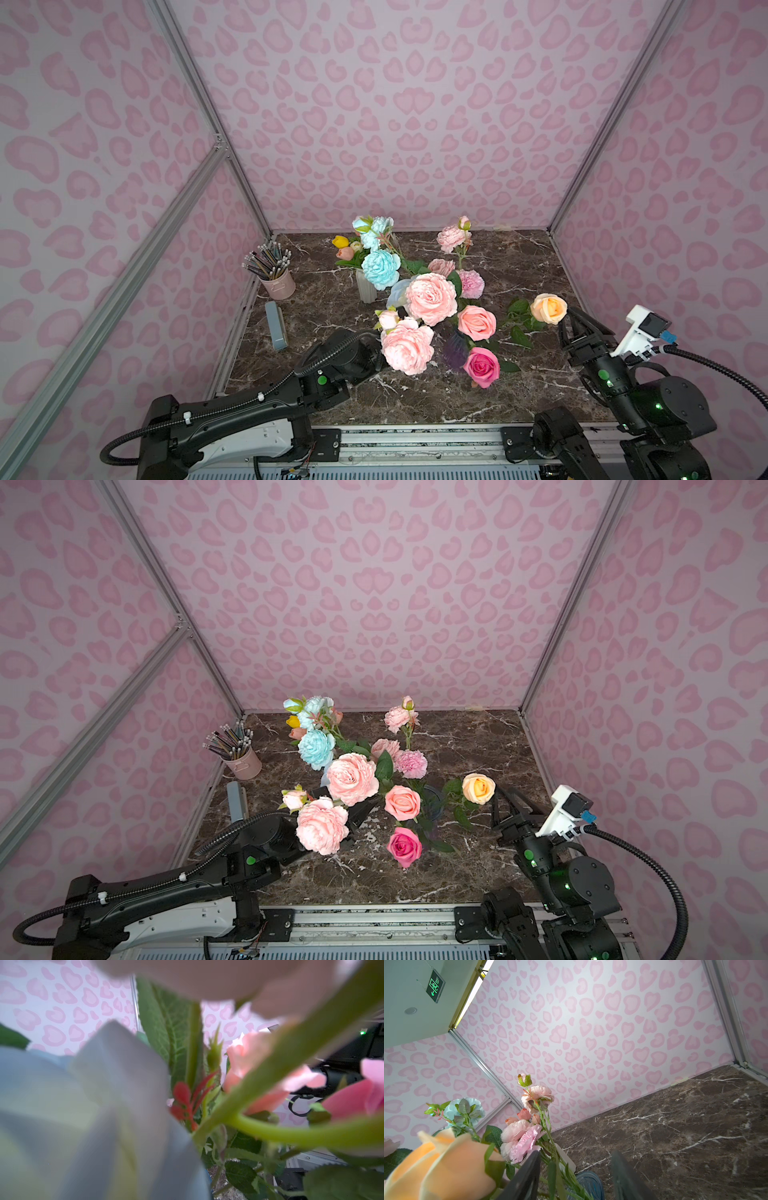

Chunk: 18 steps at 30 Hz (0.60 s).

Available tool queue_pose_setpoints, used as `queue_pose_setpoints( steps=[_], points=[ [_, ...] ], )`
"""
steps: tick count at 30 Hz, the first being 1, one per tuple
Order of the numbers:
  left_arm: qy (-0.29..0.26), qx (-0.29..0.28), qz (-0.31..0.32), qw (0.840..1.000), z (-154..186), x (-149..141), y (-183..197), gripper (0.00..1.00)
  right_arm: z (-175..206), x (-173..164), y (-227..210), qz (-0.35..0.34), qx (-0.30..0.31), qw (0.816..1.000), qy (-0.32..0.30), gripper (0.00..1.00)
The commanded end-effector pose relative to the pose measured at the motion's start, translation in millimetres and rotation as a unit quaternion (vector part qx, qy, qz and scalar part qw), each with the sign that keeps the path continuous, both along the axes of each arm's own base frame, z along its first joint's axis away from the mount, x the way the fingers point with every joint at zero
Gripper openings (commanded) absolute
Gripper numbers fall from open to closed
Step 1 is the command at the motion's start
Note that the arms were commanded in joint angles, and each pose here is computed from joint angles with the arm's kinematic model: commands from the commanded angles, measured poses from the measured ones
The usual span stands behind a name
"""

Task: Pick out pink flowers from the vase
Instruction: Pick up the flower from the vase.

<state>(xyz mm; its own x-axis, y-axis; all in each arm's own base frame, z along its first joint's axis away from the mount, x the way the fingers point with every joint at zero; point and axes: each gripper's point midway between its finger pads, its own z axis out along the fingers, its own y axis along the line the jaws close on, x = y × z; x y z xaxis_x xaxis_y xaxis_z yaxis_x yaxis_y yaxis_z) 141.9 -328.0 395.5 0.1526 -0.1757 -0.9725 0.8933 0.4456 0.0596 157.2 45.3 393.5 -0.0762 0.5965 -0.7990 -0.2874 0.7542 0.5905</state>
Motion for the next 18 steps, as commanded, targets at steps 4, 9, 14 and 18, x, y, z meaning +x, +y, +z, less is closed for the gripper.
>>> queue_pose_setpoints(
  steps=[4,9,14,18],
  points=[
    [-0.013,-0.014,-0.006,1.000,31.7,-6.5,9.8,0.02,15.8,-3.5,-1.8,-0.007,-0.038,0.999,-0.019,0.58],
    [-0.029,-0.014,-0.006,0.999,52.8,-12.7,21.8,0.03,37.9,-6.2,-2.1,-0.013,-0.084,0.996,-0.037,0.57],
    [-0.055,-0.016,-0.014,0.998,80.1,-23.1,35.5,0.03,73.7,-2.2,13.1,0.018,-0.155,0.986,-0.059,0.54],
    [-0.076,-0.021,-0.011,0.997,99.1,-28.8,47.5,0.02,95.1,9.3,33.9,0.066,-0.198,0.976,-0.064,0.53]
  ],
)
